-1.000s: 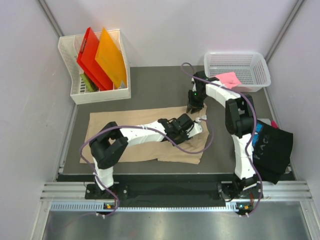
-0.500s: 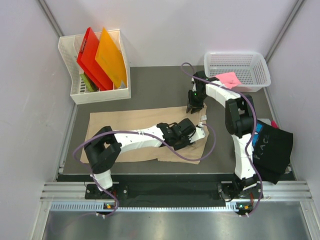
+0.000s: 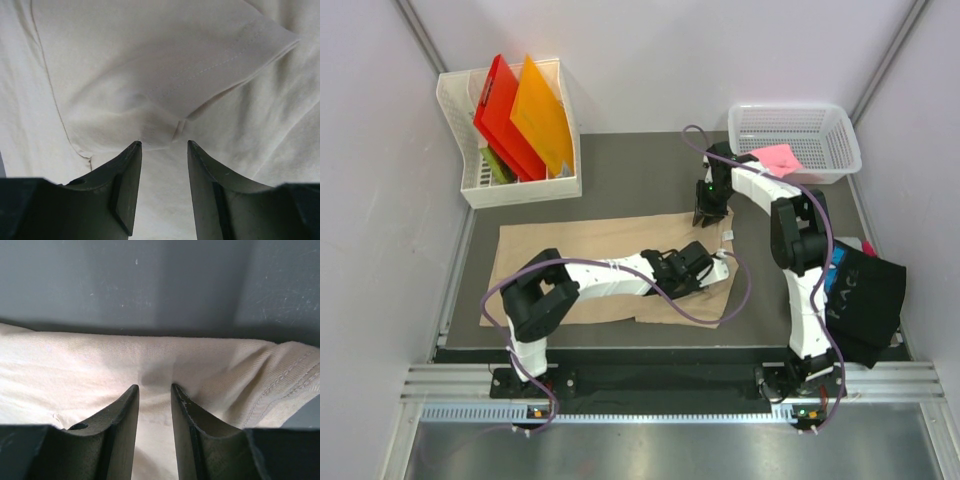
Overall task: Fold and stack the t-shirts
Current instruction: Fold the flattened tshirt in 1/3 of the way
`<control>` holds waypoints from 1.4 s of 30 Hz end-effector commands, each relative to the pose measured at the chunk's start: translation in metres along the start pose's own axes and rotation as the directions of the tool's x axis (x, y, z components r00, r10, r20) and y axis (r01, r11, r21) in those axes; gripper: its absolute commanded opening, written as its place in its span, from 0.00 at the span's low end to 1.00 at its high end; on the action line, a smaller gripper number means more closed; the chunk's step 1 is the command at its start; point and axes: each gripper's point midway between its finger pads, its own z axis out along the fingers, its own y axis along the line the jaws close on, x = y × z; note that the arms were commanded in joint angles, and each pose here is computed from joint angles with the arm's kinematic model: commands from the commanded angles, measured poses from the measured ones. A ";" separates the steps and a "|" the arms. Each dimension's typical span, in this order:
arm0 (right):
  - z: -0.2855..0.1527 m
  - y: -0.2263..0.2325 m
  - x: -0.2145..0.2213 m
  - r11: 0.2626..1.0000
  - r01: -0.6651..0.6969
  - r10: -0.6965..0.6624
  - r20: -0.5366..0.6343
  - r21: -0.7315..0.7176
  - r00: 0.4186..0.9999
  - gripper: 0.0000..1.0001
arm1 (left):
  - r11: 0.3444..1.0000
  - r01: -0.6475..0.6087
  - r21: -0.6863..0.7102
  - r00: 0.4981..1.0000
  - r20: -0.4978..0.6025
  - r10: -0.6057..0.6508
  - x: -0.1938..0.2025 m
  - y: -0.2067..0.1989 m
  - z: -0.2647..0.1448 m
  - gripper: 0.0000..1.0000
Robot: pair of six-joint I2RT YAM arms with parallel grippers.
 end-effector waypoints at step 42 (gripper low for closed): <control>0.027 -0.034 0.017 0.996 -0.023 0.027 -0.052 0.083 0.998 0.28 | 0.998 -0.002 -0.061 0.993 0.121 0.009 -0.059 0.064 -0.054 0.07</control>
